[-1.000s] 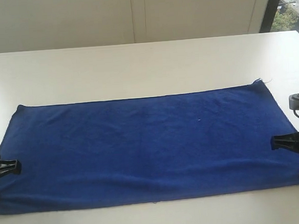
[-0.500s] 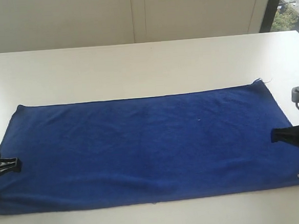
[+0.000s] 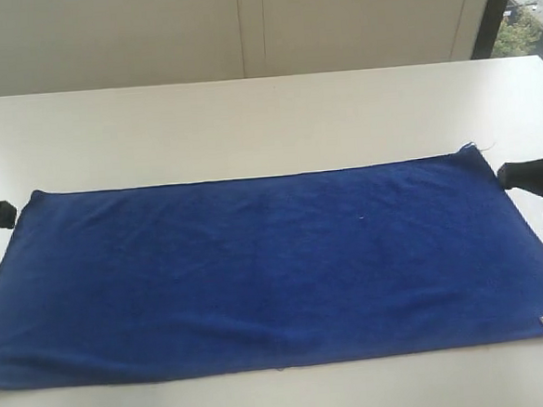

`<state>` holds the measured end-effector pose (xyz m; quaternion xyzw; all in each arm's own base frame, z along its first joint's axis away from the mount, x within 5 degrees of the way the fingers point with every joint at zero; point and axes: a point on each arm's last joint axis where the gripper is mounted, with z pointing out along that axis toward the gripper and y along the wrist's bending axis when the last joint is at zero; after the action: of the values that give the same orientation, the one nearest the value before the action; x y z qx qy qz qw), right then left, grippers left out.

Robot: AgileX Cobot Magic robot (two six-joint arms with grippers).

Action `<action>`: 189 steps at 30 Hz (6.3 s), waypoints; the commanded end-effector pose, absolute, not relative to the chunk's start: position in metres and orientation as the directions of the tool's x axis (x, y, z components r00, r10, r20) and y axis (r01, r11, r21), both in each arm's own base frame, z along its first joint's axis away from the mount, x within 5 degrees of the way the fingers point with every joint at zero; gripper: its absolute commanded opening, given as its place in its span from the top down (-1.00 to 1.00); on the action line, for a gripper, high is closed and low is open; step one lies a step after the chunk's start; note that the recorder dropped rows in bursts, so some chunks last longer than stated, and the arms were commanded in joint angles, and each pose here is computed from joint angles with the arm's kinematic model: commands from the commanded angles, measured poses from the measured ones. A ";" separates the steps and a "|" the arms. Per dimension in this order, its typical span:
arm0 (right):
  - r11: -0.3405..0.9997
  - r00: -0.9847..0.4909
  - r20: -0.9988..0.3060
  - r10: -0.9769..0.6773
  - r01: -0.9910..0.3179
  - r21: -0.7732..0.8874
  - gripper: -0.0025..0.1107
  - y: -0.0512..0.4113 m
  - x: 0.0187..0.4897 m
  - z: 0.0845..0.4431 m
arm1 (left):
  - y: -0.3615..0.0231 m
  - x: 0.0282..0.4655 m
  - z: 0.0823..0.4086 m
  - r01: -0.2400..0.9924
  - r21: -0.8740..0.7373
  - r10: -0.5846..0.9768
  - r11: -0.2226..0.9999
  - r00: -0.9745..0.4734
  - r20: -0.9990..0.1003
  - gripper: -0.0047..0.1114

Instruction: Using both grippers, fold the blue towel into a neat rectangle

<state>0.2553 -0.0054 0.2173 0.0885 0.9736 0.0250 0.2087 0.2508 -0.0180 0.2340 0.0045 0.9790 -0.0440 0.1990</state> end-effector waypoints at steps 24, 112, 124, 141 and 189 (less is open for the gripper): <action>0.999 -0.936 -0.352 -0.033 -0.043 0.023 0.96 -0.037 0.317 0.241 | -0.015 0.142 0.362 0.130 -0.054 0.065 0.990 -0.762 -0.644 0.92; 0.989 -0.926 -0.367 -0.083 -0.121 0.081 0.96 -0.017 0.362 0.266 | -0.015 0.142 0.362 0.130 -0.054 0.065 0.990 -0.762 -0.644 0.92; 0.903 -0.835 -0.443 -0.327 -0.414 0.113 0.96 0.125 0.349 0.300 | -0.015 0.142 0.362 0.130 -0.054 0.065 0.990 -0.762 -0.644 0.92; 0.721 -0.660 -0.548 -0.514 -0.679 0.141 0.96 0.275 0.342 0.328 | -0.015 0.142 0.362 0.130 -0.054 0.065 0.990 -0.762 -0.644 0.92; 0.722 -0.732 -0.229 -0.641 -0.677 0.145 0.96 0.234 0.409 0.215 | -0.015 0.142 0.362 0.130 -0.054 0.065 0.990 -0.762 -0.644 0.92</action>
<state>0.4032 0.2550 0.2106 -0.3680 0.9188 0.1172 0.0812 0.1440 -0.0151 0.3635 0.0534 0.9366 -0.0459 0.3432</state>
